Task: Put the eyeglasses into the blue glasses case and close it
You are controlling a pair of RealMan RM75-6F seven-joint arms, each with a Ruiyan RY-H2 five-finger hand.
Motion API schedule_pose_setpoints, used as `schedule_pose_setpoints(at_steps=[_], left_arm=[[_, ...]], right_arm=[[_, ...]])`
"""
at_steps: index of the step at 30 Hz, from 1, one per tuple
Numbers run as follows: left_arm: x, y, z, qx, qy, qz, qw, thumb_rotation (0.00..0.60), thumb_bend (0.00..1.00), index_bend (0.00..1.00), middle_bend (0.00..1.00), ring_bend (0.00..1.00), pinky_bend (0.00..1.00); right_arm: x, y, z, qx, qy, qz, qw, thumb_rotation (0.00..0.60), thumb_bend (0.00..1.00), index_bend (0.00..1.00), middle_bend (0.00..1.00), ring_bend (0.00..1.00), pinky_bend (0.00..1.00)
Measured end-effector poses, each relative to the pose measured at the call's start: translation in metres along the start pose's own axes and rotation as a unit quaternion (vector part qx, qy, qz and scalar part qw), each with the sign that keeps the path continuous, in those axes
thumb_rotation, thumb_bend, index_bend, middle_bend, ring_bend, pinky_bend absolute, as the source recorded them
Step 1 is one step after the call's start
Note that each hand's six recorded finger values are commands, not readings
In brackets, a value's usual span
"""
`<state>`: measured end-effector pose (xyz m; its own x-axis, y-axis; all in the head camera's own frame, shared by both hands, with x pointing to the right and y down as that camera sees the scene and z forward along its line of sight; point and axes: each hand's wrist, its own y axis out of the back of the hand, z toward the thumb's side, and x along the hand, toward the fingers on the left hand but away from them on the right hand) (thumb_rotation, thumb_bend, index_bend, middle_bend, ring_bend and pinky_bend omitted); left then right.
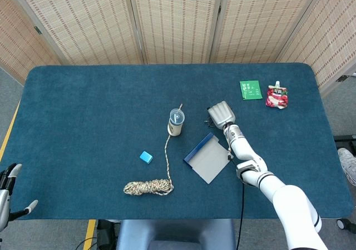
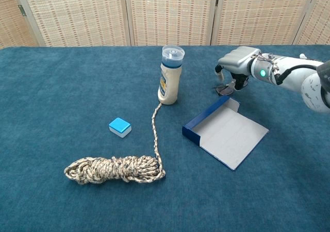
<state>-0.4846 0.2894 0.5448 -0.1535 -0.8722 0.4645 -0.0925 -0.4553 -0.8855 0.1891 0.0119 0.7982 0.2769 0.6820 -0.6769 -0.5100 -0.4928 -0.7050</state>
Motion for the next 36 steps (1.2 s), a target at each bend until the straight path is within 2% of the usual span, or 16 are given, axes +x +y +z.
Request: schedule_pose_setpoints(at_steps=[5,11,15,24,31,36], left_arm=[[0.000,-0.001,-0.001,0.000,0.001,0.000,1.0000,0.600,0.20,0.07,0.09,0.12,0.23],[0.001,-0.001,-0.003,-0.001,0.001,0.001,1.0000,0.600,0.20,0.07,0.09,0.12,0.23],[0.002,-0.002,-0.002,-0.001,-0.001,-0.001,1.0000,0.600,0.20,0.07,0.09,0.12,0.23],[0.001,-0.001,-0.003,0.000,0.002,0.001,1.0000,0.600,0.20,0.07,0.09,0.12,0.23],[0.001,-0.003,-0.002,-0.002,0.000,-0.002,1.0000,0.600,0.19,0.07,0.09,0.12,0.23],[0.002,-0.003,0.000,-0.003,-0.004,-0.001,1.0000,0.600,0.20,0.07,0.09,0.12,0.23]], right_arm=[[0.001,-0.001,-0.002,-0.010,0.000,-0.002,0.9999,0.600,0.38,0.35,1.00,1.00,0.97],[0.006,0.006,-0.011,-0.044,0.000,-0.020,0.9988,0.600,0.31,0.35,1.00,1.00,0.97],[0.008,0.005,-0.022,-0.049,-0.005,-0.020,0.9986,0.600,0.29,0.35,1.00,1.00,0.97],[0.005,-0.009,-0.018,-0.028,-0.008,0.004,0.9996,0.600,0.29,0.38,1.00,1.00,0.97],[0.007,-0.011,-0.018,-0.029,-0.008,0.000,0.9996,0.600,0.36,0.48,1.00,1.00,0.97],[0.012,-0.015,-0.021,-0.026,-0.004,0.000,0.9997,0.600,0.37,0.52,1.00,1.00,0.97]])
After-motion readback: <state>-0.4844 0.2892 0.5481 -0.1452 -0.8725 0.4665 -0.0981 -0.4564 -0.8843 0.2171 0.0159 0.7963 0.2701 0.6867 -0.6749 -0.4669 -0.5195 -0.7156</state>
